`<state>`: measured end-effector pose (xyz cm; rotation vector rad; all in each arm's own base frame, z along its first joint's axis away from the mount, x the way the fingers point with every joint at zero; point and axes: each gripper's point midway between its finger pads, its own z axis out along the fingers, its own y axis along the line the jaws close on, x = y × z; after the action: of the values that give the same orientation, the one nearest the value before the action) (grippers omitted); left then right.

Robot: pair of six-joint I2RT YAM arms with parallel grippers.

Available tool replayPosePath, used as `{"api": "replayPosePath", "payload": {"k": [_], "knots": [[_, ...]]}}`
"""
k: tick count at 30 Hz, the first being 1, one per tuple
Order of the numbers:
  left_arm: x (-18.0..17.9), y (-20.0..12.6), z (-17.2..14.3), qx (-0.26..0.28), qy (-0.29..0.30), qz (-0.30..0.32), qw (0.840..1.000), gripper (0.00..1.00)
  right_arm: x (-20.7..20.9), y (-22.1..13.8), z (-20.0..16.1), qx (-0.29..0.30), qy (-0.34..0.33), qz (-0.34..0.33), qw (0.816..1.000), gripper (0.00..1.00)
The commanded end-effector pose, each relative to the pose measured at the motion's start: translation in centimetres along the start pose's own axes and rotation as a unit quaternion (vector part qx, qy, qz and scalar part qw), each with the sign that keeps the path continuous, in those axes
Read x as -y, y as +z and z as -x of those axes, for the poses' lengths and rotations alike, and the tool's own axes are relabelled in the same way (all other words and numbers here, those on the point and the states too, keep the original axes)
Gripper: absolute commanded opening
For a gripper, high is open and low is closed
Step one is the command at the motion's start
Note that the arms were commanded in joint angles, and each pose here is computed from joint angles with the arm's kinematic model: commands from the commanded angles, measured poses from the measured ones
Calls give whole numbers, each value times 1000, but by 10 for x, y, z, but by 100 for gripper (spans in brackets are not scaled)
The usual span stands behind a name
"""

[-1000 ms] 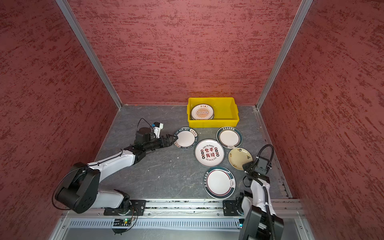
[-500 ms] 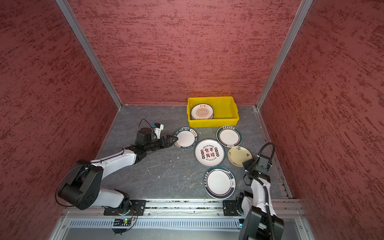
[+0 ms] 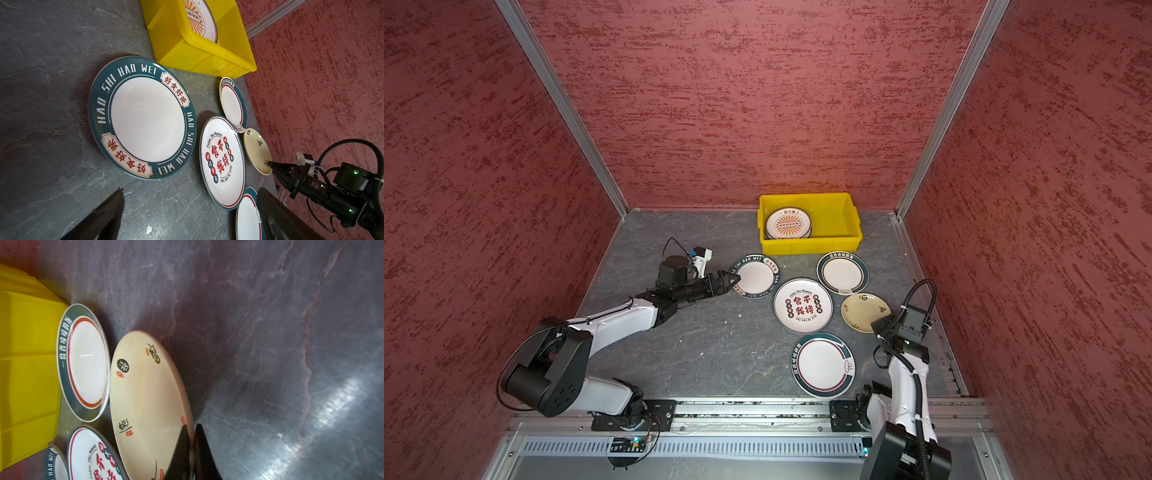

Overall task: Place the plates into the plastic bin on the countertop
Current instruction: Pick up the plate from the middle-right of the table.

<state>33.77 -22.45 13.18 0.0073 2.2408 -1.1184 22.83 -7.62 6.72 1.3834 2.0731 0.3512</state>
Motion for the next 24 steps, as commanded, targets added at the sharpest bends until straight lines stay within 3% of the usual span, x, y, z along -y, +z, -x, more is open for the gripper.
{"api": "replayPosePath", "payload": {"k": [1,10,24], "knots": [[6,-1,10,16,6,-10,1000,99,-12,-19,20,39,-8,3,999,0],[6,-3,11,18,7,-10,1000,99,-30,-37,35,60,-31,17,998,0],[8,-5,12,30,4,-27,999,99,-120,-77,55,47,-53,173,982,0]]}}
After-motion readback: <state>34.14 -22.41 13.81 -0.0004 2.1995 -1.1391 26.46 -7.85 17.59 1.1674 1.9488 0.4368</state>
